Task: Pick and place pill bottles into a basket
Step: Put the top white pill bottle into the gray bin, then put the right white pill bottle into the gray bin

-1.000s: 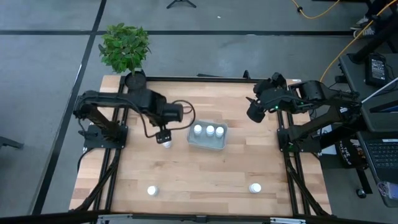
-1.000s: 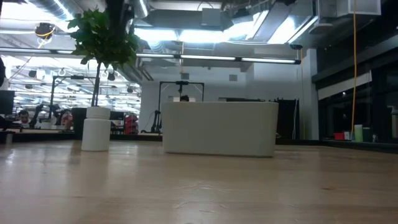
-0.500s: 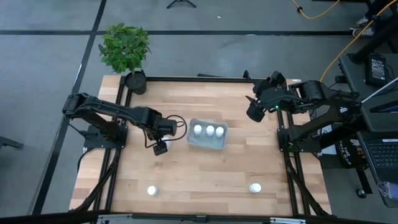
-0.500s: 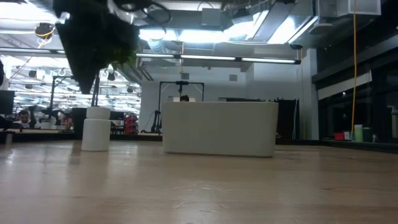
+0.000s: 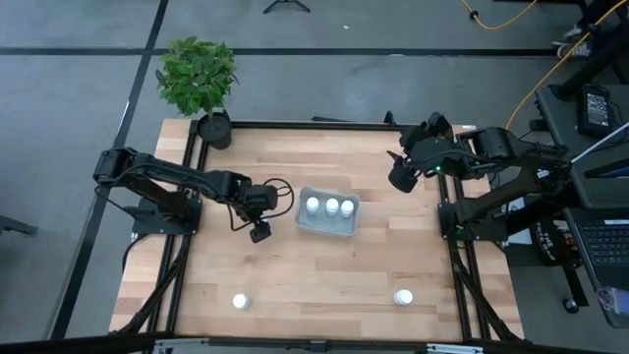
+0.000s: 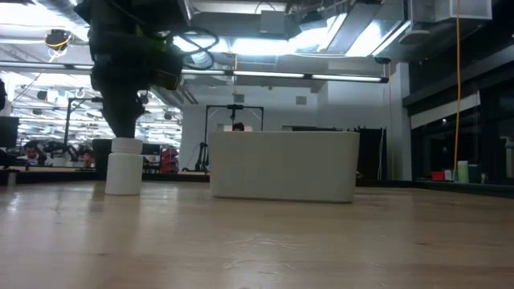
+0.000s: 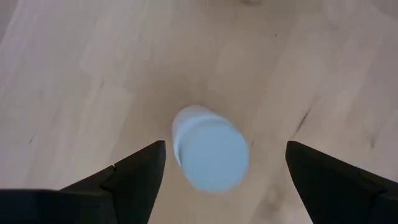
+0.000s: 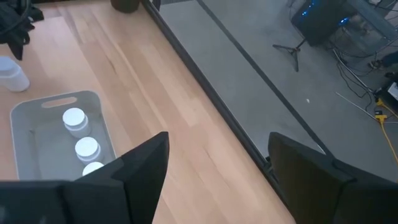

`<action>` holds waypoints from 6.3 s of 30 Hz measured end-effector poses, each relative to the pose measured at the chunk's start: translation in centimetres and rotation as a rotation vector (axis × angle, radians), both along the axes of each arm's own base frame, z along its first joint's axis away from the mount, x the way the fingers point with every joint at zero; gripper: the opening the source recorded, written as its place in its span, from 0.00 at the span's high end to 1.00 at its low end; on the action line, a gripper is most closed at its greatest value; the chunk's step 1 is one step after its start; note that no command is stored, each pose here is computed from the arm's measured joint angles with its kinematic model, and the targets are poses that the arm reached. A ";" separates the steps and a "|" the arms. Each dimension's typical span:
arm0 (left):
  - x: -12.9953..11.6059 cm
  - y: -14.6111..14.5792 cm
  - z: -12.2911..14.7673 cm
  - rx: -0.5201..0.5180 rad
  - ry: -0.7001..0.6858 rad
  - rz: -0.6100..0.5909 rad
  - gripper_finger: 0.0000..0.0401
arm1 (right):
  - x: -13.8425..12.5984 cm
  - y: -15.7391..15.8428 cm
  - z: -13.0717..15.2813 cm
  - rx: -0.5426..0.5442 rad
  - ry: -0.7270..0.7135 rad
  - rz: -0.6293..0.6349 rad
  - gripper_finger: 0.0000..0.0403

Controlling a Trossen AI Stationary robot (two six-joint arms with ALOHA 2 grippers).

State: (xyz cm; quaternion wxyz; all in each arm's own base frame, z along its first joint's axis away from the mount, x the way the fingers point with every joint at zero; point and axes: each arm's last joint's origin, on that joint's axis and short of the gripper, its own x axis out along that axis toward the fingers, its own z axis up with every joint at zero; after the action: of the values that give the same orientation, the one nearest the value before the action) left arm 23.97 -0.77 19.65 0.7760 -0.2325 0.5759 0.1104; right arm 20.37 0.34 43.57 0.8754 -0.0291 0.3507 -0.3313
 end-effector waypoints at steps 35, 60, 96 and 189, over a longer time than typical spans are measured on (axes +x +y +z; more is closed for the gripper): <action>-0.1 0.3 -2.4 -0.076 -0.036 0.043 0.57 | 0.0 0.0 0.0 -0.002 -0.001 0.001 0.32; 7.7 2.1 13.7 0.114 -0.225 -0.309 0.57 | 0.0 0.0 0.0 -0.010 0.009 0.011 0.32; 16.4 2.5 3.1 0.075 -0.013 -0.586 0.57 | 0.0 0.0 0.0 -0.013 0.018 0.014 0.32; 3.5 5.8 22.5 0.463 -0.299 -0.274 0.35 | 1.1 20.6 -17.7 0.957 0.424 -0.445 0.11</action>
State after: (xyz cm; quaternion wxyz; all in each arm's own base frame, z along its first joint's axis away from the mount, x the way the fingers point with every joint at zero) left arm 27.50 5.04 42.13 0.8921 0.0165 0.4408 0.0977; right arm 21.52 20.98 25.86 0.6106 0.3796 0.6274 -0.2990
